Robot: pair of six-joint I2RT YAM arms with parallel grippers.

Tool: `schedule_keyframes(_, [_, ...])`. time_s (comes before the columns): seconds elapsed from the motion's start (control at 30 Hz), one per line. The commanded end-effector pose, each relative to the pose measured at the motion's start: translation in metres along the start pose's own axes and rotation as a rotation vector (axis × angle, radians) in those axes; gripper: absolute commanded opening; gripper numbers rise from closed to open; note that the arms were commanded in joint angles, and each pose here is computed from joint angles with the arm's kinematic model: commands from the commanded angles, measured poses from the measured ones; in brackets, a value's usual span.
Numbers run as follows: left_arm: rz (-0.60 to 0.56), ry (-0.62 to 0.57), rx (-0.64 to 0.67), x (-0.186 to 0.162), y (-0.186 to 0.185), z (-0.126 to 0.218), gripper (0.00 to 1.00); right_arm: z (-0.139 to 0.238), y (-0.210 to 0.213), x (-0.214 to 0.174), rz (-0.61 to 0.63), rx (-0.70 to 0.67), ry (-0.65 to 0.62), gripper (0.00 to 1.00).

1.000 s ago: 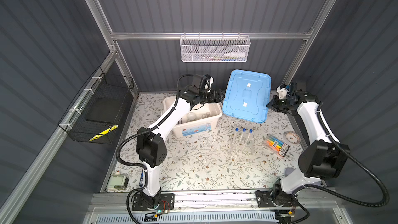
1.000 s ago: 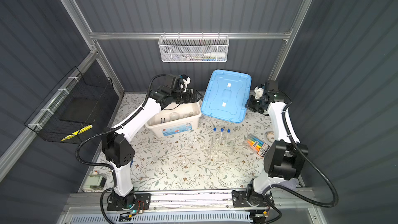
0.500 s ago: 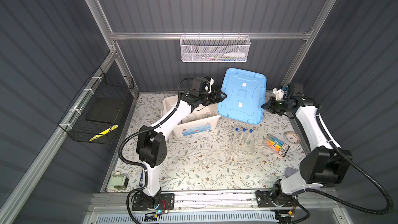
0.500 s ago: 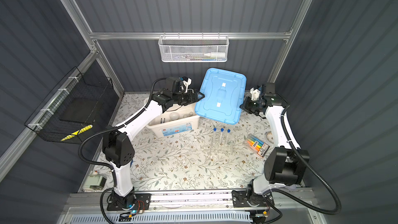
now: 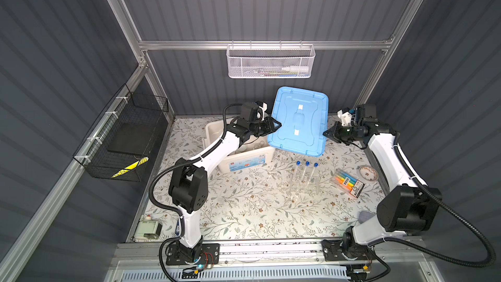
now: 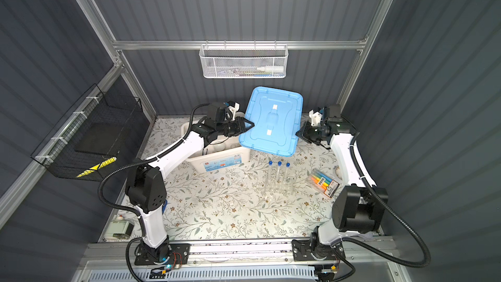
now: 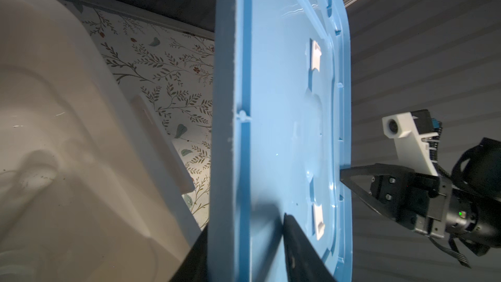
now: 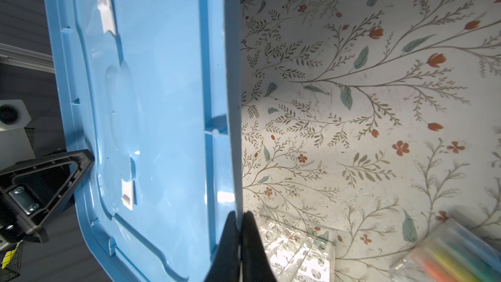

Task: Organize the chemistry lab equipment

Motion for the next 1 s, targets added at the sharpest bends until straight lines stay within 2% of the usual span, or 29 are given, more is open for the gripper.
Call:
schedule_keyframes(0.0, [-0.019,-0.08,-0.073,0.017,-0.026,0.021,0.36,0.005,0.019,-0.001,0.042,0.084,-0.006,0.01])
schedule_keyframes(0.17, [0.003,-0.114,-0.092,0.017,-0.029,0.027,0.25,0.003,0.02,-0.002,0.057,0.095,0.006,0.04])
schedule_keyframes(0.47, [0.029,-0.183,-0.099,0.019,-0.033,0.043,0.1,0.004,0.022,0.001,0.065,0.125,-0.001,0.28])
schedule_keyframes(0.8, [0.066,-0.293,-0.145,0.033,-0.039,0.064,0.07,0.009,0.025,0.01,0.052,0.204,-0.016,0.55])
schedule_keyframes(0.83, [0.083,-0.282,-0.135,0.025,-0.031,0.061,0.07,0.008,0.024,0.011,0.049,0.211,-0.015,0.58])
schedule_keyframes(0.97, [0.099,-0.304,-0.159,0.027,-0.034,0.063,0.06,0.006,0.021,0.015,0.029,0.243,-0.015,0.66])
Point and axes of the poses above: each gripper's point midway between its finger pads, its own z axis back along the fingers, its own y axis along the line the jaws close on, x = y × z, the point moved 4 cm from there along z, back along the fingers, and after that the axes turned 13 degrees about -z, right-handed, at the moved point
